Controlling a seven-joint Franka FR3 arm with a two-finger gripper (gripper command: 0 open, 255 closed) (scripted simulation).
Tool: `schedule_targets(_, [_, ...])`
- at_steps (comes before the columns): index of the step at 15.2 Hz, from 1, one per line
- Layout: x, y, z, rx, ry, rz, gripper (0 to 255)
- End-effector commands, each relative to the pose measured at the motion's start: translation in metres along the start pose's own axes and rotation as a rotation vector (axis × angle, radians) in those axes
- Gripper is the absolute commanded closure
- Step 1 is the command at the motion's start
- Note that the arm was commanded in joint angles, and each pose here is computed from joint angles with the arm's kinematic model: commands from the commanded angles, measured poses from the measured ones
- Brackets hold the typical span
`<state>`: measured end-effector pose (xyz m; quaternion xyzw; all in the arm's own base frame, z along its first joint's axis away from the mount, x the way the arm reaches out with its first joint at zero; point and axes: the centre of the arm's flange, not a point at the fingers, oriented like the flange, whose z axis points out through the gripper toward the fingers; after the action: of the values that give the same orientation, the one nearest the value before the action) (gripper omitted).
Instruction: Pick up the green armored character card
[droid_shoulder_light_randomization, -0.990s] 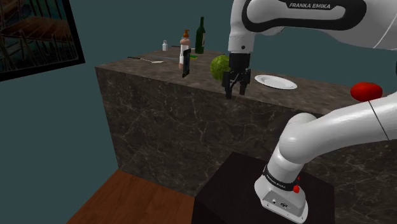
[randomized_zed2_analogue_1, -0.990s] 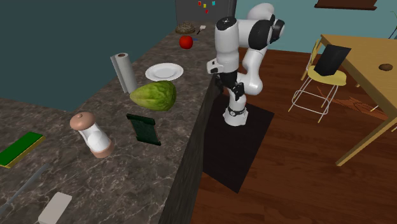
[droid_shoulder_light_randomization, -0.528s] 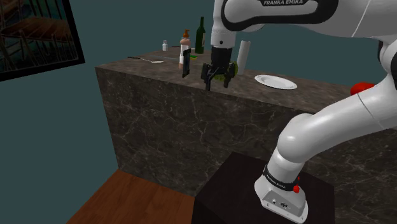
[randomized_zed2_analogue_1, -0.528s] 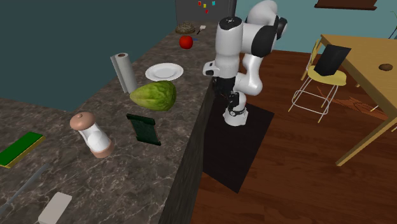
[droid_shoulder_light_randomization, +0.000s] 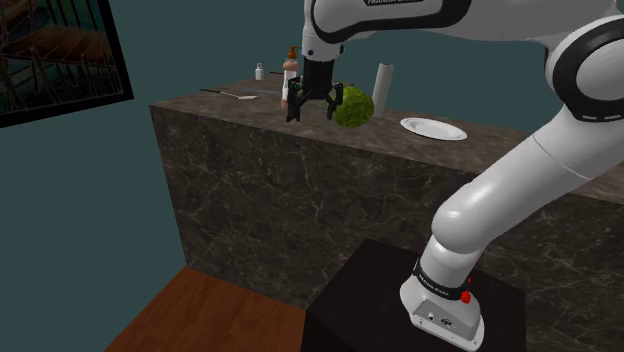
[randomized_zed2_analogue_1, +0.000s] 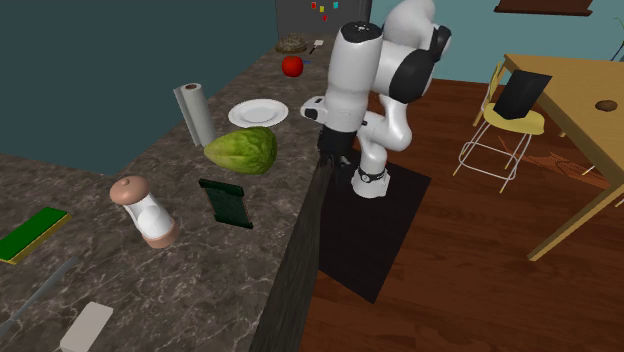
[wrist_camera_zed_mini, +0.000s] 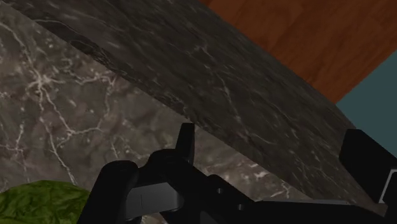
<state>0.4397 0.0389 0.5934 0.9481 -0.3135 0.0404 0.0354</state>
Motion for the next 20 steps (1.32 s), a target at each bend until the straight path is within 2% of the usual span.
schedule_targets(1, [0.020, -0.008, -0.003, -0.011, 0.041, 0.066, 0])
schedule_targets(9, [0.095, -0.042, -0.032, -0.059, 0.198, 0.313, 0])
schedule_targets(17, [0.172, -0.058, -0.072, -0.108, 0.355, 0.560, 0])
schedule_targets(18, [0.177, -0.058, -0.075, -0.111, 0.366, 0.577, 0])
schedule_targets(20, [0.176, -0.059, -0.065, -0.111, 0.366, 0.577, 0])
